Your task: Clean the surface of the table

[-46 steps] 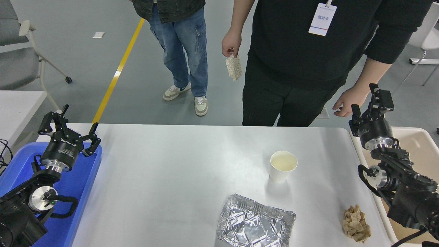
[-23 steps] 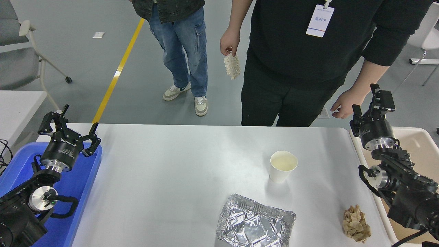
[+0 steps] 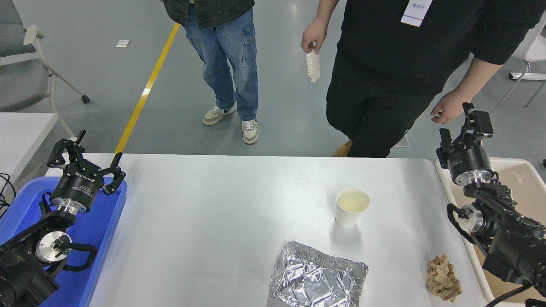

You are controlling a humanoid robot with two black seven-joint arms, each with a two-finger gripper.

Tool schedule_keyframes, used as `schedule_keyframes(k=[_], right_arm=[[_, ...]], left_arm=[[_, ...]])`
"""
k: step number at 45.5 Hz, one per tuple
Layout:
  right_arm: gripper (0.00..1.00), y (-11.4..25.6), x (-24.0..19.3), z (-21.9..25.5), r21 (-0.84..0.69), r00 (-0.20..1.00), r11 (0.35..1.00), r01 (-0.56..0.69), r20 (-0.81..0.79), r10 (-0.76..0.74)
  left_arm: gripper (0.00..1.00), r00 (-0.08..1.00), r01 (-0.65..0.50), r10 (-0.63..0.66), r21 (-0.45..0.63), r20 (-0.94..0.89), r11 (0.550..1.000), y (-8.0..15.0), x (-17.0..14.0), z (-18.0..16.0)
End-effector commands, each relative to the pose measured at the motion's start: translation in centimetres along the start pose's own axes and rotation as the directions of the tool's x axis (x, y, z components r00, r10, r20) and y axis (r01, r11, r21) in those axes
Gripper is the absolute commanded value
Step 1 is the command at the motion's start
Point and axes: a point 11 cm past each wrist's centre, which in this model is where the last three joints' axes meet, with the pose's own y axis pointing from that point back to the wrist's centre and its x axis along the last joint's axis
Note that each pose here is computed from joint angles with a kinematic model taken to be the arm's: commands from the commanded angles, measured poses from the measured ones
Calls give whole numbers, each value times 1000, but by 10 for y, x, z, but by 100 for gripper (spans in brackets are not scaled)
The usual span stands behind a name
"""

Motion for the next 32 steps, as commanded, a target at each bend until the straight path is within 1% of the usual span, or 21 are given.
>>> schedule_keyframes(k=[1, 11, 15, 17, 20, 24, 32], right_arm=[[98, 2, 3, 2, -8, 1000, 1000, 5, -10, -5], [98, -1, 1, -1, -5, 1000, 1000, 6, -9, -6], [98, -3, -4, -3, -4, 999, 999, 32, -22, -32], [98, -3, -9, -1, -13, 997, 998, 64, -46, -65], [98, -13, -11, -13, -1, 989, 994, 110, -101, -109], [98, -22, 0, -30, 9, 974, 990, 143, -180, -139], [98, -40, 28, -69, 38, 938, 985, 169, -313, -149]], left_arm=[[100, 1000, 1, -1, 0, -1, 1000, 0, 0, 0], [100, 1000, 0, 0, 0, 0, 1000, 0, 0, 0], [100, 1000, 0, 0, 0, 0, 1000, 0, 0, 0], [100, 1000, 0, 0, 0, 0, 1000, 0, 0, 0], [100, 1000, 0, 0, 0, 0, 1000, 0, 0, 0], [100, 1000, 0, 0, 0, 0, 1000, 0, 0, 0], [100, 1000, 1, -1, 0, -1, 1000, 0, 0, 0]])
